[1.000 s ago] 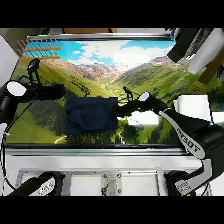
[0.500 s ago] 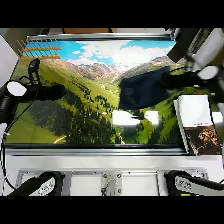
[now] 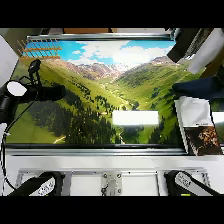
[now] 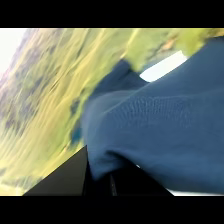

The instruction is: Fold the clothes and pants, and hang the long-sleeved shirts on hangers.

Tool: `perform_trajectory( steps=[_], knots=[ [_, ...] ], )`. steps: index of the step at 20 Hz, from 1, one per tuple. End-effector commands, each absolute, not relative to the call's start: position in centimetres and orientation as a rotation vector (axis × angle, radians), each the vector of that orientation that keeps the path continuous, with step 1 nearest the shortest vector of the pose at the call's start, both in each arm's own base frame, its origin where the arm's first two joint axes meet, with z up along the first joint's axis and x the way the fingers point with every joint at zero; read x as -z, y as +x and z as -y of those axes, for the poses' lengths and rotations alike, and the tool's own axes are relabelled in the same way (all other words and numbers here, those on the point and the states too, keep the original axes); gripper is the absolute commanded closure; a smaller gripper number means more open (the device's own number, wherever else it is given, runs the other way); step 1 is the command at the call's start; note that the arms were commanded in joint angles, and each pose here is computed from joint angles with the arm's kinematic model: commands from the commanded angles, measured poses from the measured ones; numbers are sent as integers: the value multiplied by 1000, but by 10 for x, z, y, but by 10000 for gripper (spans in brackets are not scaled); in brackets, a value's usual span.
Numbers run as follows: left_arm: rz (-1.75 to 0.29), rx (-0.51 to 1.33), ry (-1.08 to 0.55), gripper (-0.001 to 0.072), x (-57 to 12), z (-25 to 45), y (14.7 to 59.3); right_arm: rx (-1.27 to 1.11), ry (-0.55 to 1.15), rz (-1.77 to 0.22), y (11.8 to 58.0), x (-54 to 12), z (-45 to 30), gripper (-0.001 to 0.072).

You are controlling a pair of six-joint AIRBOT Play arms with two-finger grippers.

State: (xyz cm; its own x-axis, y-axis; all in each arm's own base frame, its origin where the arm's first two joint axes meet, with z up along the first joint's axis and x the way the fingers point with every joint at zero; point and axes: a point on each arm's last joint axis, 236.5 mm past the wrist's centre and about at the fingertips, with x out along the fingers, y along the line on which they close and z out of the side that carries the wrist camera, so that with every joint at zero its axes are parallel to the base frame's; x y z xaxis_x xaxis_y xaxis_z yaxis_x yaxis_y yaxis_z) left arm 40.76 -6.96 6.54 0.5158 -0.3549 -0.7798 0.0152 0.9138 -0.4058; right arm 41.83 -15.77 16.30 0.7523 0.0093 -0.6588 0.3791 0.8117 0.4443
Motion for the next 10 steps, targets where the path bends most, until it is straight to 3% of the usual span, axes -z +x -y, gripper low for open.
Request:
perform_trajectory(
  steps=[1, 6, 10],
  knots=[
    [-1018, 232, -371, 699, -64, 70, 406, 268, 564, -603, 406, -193, 178, 695],
    [-1021, 231, -372, 699, -62, 70, 405, 303, 485, -525, 375, -239, 169, 695],
    [-1076, 223, -382, 699, -40, 71, 393, 434, 414, -742, 321, -202, 176, 695]
  ],
)
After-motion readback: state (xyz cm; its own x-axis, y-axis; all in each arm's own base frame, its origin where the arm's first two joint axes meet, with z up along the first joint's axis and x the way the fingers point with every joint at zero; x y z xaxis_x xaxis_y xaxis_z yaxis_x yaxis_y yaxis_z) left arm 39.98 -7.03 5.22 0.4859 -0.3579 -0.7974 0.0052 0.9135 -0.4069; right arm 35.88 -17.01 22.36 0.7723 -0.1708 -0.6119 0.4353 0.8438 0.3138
